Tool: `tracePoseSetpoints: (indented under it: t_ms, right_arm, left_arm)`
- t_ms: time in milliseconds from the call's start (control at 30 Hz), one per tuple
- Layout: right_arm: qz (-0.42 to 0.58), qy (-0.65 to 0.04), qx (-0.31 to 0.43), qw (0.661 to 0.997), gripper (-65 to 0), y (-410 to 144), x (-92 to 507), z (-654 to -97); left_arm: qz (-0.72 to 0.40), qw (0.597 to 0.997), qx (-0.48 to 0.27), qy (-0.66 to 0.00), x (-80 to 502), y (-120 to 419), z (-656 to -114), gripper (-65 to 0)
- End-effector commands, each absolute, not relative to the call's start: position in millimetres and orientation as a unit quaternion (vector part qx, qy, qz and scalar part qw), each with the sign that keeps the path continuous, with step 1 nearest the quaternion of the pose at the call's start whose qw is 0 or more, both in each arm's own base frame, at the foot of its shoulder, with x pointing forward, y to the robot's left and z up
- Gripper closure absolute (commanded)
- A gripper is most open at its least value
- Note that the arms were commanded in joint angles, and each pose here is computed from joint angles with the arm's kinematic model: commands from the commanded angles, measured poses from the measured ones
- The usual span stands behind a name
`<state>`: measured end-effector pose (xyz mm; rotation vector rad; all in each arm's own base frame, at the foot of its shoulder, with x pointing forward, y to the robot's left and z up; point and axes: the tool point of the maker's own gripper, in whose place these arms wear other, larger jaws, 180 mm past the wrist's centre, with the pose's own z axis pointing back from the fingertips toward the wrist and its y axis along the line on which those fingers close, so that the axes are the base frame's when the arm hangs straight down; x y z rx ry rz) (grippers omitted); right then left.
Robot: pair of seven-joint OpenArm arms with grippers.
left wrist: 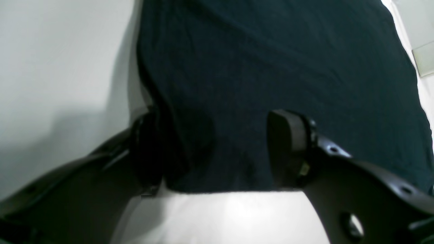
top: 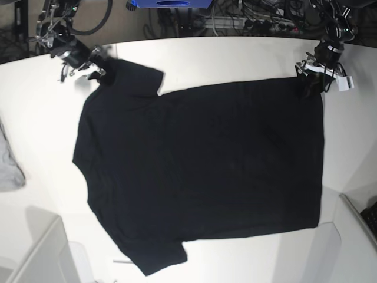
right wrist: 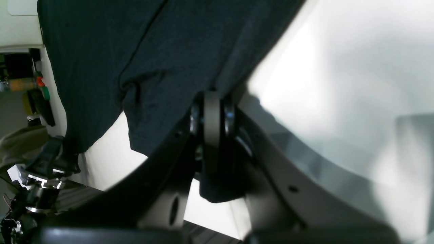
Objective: Fold the T-shirt properly
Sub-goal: 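Lift the gripped shirt edge and pull it toward the arm bases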
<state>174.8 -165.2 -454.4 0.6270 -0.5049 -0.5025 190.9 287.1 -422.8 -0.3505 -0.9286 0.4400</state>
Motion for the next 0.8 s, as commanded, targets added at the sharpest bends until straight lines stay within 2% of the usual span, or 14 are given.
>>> tracePoseSetpoints:
  t_ms: [0,167,233,267,433,600,767]
  right_arm:
    - [-0.233,-0.193,0.262,0.916,0.0,-174,151,-472]
    - [-0.231,-0.194,0.260,0.917,0.0,-176,152,-472]
    - [-0.231,-0.195,0.260,0.917,0.0,-176,152,-471]
    - [-0.230,-0.196,0.260,0.917,0.0,-176,153,-470]
    - [-0.230,-0.194,0.260,0.918,0.0,-176,151,-471]
    - [-0.228,-0.197,0.257,0.918,0.0,-176,149,-468]
    - [-0.215,-0.234,0.243,0.916,0.0,-180,148,-449]
  left_arm:
    - [0.207,0.877,-0.154,-0.406,183,287,-435,-43.9]
    - [0.213,0.876,-0.150,-0.406,185,289,-435,-43.8]
    - [0.212,0.874,-0.151,-0.410,189,289,-434,-39.7]
    - [0.212,0.874,-0.151,-0.411,189,289,-433,-34.7]
    - [0.211,0.874,-0.151,-0.412,190,289,-433,0.0]
    - [0.208,0.877,-0.147,-0.408,186,290,-434,0.0]
    - [0.197,0.884,-0.140,-0.401,173,289,-431,0.0]
